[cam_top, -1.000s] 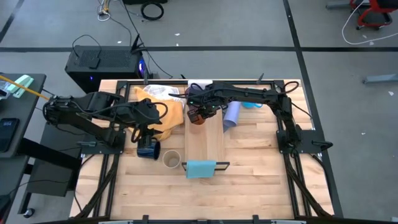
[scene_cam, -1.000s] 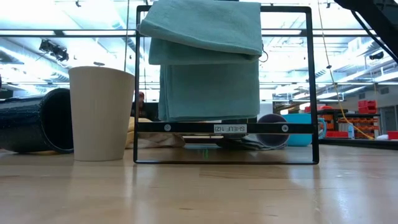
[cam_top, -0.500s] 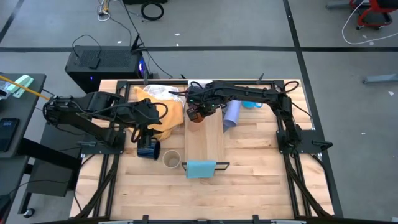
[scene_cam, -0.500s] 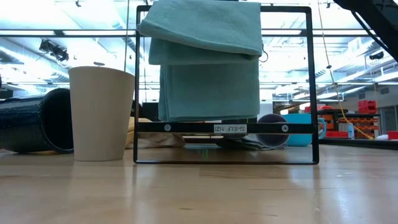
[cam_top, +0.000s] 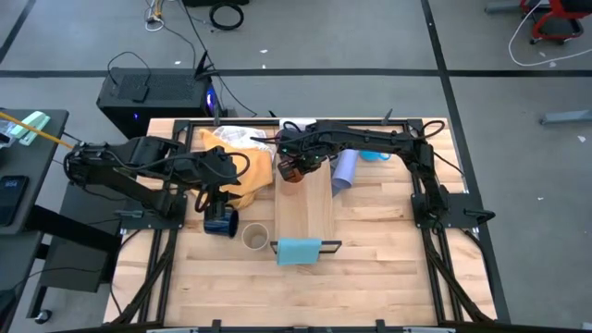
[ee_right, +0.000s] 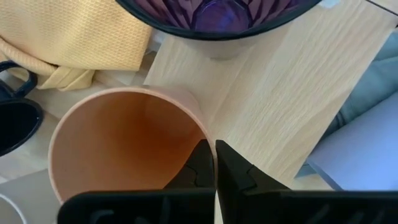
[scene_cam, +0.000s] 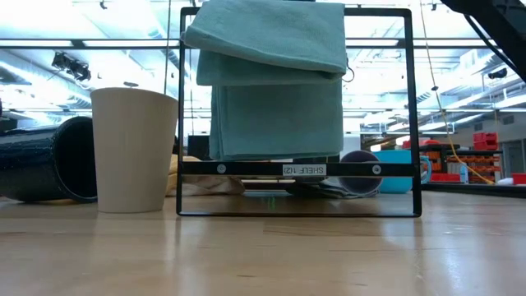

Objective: Stack small to large cups/mugs on shelf
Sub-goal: Put the orange cup on the shelf

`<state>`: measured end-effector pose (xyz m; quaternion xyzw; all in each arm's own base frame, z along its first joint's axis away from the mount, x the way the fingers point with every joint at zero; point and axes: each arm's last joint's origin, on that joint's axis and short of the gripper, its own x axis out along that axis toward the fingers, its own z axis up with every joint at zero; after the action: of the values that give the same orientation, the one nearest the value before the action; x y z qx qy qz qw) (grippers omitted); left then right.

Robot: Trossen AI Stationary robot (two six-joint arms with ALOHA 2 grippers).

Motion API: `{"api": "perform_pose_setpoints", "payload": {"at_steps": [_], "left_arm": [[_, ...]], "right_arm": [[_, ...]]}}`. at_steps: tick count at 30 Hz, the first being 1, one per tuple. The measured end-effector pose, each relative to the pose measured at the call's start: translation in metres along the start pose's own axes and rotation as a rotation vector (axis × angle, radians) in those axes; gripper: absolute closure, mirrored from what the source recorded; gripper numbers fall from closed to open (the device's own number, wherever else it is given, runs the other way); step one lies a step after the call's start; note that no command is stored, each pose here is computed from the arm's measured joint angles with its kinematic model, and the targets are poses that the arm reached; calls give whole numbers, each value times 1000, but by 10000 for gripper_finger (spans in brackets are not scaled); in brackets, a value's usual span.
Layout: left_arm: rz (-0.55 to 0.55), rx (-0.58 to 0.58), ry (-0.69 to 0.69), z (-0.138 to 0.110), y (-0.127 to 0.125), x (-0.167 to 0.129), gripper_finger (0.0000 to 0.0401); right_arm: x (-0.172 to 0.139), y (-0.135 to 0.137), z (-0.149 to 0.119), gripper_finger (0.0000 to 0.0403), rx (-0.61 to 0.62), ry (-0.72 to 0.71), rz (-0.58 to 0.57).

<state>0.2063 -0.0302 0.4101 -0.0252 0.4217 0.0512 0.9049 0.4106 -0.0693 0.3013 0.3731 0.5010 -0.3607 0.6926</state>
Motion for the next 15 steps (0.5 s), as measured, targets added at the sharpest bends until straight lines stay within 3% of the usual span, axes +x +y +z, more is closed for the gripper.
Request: {"api": "perform_pose_setpoints", "payload": {"at_steps": [15], "left_arm": [[0,-1,0,0,0,0,227]], "right_arm": [[0,0,0,403,-9,-11,-8]]}}
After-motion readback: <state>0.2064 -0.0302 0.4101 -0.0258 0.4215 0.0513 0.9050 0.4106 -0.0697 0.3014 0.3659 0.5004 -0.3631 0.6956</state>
